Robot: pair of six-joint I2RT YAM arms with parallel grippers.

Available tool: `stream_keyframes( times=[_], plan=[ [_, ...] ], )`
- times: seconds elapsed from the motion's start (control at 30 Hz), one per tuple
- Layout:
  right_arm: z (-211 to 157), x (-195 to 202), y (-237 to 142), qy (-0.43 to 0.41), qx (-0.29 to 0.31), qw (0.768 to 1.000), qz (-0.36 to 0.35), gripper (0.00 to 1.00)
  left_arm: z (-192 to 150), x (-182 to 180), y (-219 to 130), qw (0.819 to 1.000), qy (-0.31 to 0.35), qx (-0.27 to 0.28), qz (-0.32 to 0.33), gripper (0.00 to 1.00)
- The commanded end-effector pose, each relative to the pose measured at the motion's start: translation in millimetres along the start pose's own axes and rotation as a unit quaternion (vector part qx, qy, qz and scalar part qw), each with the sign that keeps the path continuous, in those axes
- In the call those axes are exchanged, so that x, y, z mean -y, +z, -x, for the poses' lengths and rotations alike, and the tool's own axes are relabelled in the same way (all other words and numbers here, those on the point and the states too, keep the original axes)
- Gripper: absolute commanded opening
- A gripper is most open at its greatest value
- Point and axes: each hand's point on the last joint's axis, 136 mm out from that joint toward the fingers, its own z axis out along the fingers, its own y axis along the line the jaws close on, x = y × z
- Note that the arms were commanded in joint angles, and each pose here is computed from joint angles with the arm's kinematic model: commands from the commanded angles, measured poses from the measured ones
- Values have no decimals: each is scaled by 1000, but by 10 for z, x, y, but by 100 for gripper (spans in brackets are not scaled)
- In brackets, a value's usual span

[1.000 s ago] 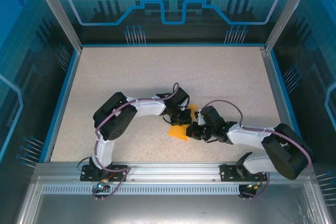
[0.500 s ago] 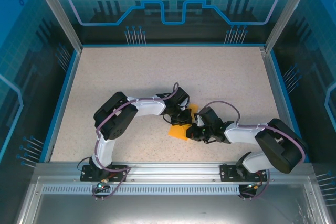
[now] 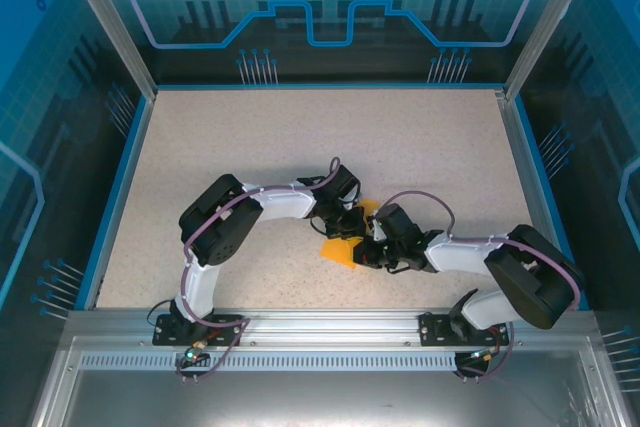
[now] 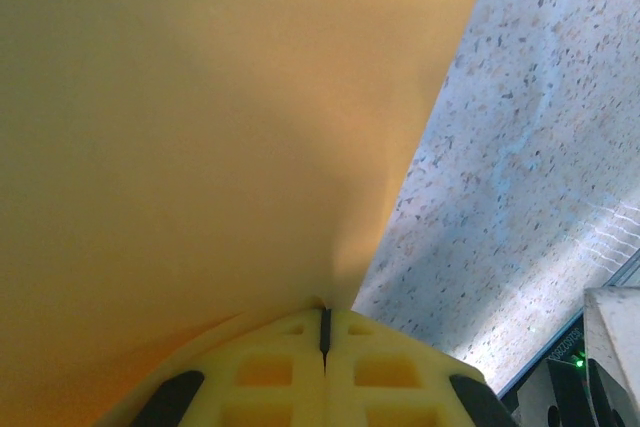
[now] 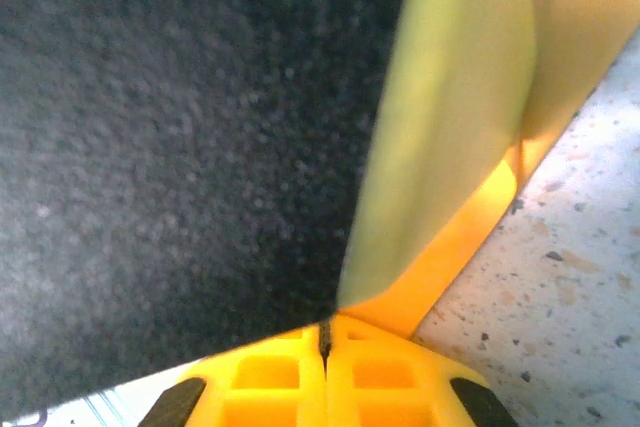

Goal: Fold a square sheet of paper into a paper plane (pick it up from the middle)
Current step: Fold the triangle a second time at the center of the table.

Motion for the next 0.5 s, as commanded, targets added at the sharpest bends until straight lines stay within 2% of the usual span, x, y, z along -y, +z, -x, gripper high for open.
stream_keyframes(
  times=[0.0, 0.47],
  plan=[
    [-434, 476, 33, 14, -70, 993, -94, 0, 102, -294, 45, 999, -16, 7, 44, 5],
    [-429, 460, 14, 4, -75, 992, -98, 0, 578, 10, -419, 998, 25, 50, 15, 18]
  ],
)
